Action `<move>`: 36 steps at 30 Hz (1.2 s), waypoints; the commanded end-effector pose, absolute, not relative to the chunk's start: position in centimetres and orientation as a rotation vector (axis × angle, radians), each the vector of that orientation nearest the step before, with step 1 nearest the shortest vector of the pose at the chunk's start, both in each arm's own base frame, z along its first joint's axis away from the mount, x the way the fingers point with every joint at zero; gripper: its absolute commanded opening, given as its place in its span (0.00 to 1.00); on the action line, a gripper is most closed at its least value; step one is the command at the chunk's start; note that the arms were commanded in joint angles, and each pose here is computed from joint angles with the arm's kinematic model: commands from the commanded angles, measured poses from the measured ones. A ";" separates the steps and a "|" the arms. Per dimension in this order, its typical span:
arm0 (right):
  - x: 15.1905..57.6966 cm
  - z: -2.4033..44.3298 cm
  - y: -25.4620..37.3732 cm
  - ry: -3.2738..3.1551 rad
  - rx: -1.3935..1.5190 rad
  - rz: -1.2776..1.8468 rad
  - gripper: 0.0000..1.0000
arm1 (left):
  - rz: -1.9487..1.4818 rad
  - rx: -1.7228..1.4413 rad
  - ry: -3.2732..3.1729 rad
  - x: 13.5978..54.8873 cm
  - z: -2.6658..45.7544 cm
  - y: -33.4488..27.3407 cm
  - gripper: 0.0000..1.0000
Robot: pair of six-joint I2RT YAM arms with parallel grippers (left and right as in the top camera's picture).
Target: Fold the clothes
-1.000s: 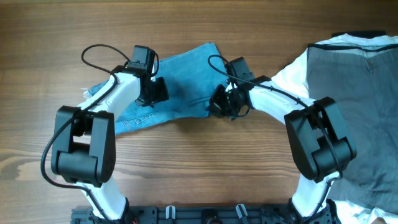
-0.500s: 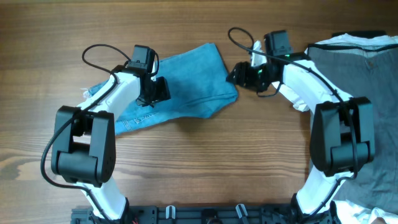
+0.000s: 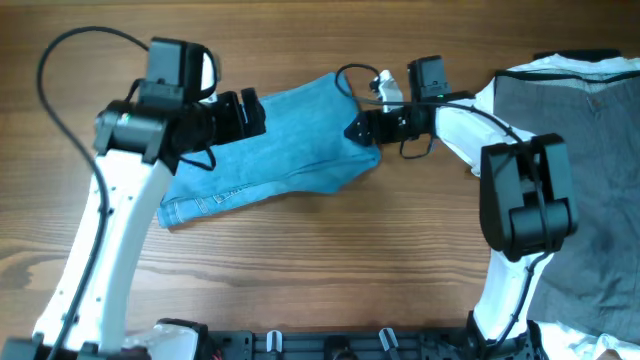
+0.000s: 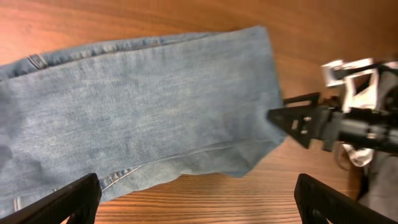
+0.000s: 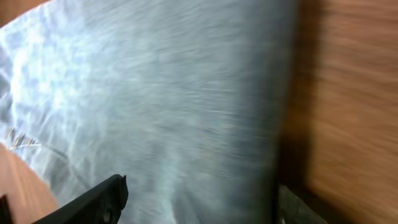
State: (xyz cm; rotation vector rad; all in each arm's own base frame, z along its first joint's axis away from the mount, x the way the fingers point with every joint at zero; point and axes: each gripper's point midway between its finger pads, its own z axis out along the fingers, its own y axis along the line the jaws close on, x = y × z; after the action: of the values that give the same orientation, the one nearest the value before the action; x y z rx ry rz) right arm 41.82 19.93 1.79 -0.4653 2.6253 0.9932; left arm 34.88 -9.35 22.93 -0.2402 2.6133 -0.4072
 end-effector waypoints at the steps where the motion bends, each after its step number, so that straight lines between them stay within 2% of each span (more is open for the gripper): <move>1: 40.4 -0.3 21.1 2.667 -0.521 1.033 0.59 | -0.395 -0.239 2.561 33.9 25.0 -8.6 1.00; 2: 40.7 -0.1 21.2 2.657 -0.516 1.032 0.44 | -0.394 -0.240 2.566 33.5 25.1 -8.6 1.00; 3: 41.0 0.1 21.2 2.653 -0.503 1.030 0.20 | -0.391 -0.242 2.575 33.2 25.1 -8.5 1.00; 4: 41.8 0.5 20.6 2.679 -0.405 1.029 0.04 | -0.388 -0.244 2.586 32.9 24.9 -8.5 1.00; 5: 43.1 2.3 18.8 2.698 -0.250 1.029 0.04 | -0.383 -0.247 2.605 32.6 24.6 -8.4 0.99; 7: 44.6 5.0 15.3 2.695 -0.151 0.917 0.04 | -0.375 -0.251 2.616 32.3 24.5 -8.3 0.99; 9: 46.3 10.0 10.8 2.643 -0.165 0.714 0.04 | -0.358 -0.257 2.623 32.2 24.3 -8.0 1.00; 11: 47.3 15.5 9.1 2.549 -0.206 0.606 0.04 | -0.354 -0.258 2.623 32.2 24.3 -8.0 1.00; 12: 47.4 16.6 9.0 2.530 -0.207 0.588 0.04 | -0.354 -0.258 2.623 32.2 24.3 -8.0 1.00; 14: 47.3 19.4 10.3 2.469 -0.250 0.590 0.04 | -0.354 -0.258 2.624 32.2 24.3 -8.0 1.00; 16: 46.5 20.0 12.5 2.460 -0.302 0.640 0.04 | -0.354 -0.258 2.623 32.2 24.3 -8.0 1.00; 20: 43.4 20.3 20.6 2.450 -0.507 0.779 0.04 | -0.354 -0.258 2.623 32.2 24.3 -8.0 1.00; 21: 41.6 20.3 24.1 2.429 -0.640 0.798 0.04 | -0.354 -0.258 2.624 32.2 24.3 -8.0 1.00; 25: 40.5 19.1 26.5 2.430 -0.752 0.577 0.04 | -0.294 -0.285 2.641 31.9 23.9 -7.2 0.97; 26: 40.6 19.0 26.4 2.432 -0.748 0.551 0.04 | -0.259 -0.310 2.650 31.7 23.7 -6.6 0.91; 27: 40.8 19.0 26.2 2.434 -0.740 0.531 0.04 | -0.213 -0.364 2.662 31.5 23.3 -5.8 0.77; 28: 41.1 18.8 25.7 2.441 -0.723 0.495 0.04 | -0.162 -0.445 2.688 31.0 22.1 -4.5 0.45; 30: 41.3 18.8 25.4 2.442 -0.715 0.469 0.04 | -0.136 -0.554 2.740 30.6 19.0 -3.1 0.09; 31: 41.5 18.7 25.1 2.446 -0.703 0.440 0.04 | -0.182 -0.577 2.763 30.8 17.3 -3.2 0.04; 36: 41.6 18.6 24.9 2.452 -0.692 0.431 0.04 | -0.666 -0.560 2.795 33.8 8.5 -6.3 0.04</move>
State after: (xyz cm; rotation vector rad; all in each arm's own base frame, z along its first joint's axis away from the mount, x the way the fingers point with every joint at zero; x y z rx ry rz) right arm 41.08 25.15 17.39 -0.6940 2.4882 0.4630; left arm 33.84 -3.61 11.87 -0.5924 2.7348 -0.3696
